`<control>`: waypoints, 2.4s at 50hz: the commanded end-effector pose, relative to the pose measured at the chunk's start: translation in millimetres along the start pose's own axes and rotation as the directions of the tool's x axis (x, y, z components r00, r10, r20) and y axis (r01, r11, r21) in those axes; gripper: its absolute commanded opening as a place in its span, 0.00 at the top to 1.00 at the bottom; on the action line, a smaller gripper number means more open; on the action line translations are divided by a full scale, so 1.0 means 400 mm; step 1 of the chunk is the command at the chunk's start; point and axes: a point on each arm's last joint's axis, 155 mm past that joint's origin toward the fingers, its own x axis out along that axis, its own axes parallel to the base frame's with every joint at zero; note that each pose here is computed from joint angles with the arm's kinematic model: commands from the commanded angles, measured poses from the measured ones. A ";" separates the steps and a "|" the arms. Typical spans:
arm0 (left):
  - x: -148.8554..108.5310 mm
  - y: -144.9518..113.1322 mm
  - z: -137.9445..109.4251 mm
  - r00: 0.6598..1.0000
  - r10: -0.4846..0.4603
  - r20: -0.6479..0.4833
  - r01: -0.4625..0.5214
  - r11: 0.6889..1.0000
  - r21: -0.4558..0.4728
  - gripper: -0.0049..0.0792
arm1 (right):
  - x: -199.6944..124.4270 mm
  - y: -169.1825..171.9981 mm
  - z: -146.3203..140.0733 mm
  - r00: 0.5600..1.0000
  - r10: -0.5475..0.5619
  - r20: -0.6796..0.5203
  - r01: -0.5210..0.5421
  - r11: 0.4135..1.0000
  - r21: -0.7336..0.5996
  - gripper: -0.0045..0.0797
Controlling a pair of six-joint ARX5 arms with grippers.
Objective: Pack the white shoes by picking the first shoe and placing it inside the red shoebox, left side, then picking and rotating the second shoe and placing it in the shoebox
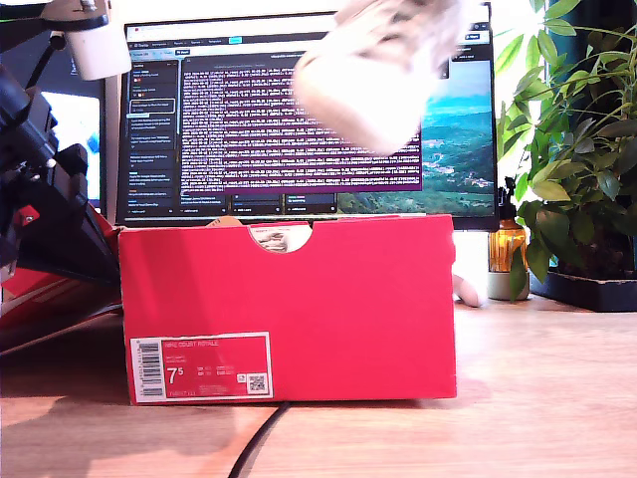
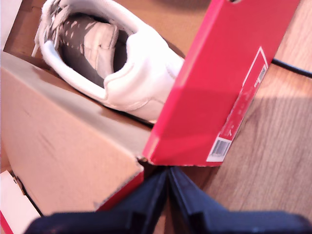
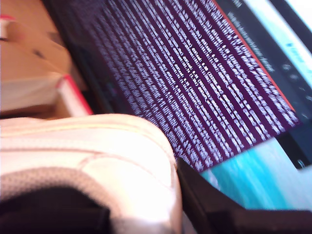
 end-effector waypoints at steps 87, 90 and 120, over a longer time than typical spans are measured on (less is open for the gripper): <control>0.001 0.006 0.013 1.000 0.006 0.017 -0.006 1.000 -0.004 0.96 | 0.207 0.398 -0.167 0.904 0.316 -0.288 -0.363 0.923 -0.129 0.68; 0.001 0.006 0.013 1.000 0.006 0.017 -0.006 1.000 -0.004 0.96 | 0.208 0.396 -0.164 0.907 0.311 -0.285 -0.358 0.924 -0.131 0.65; 0.001 0.006 0.013 1.000 0.006 0.017 -0.006 1.000 -0.004 0.96 | 0.223 0.318 -0.167 0.934 0.139 -0.329 -0.213 0.956 -0.203 0.52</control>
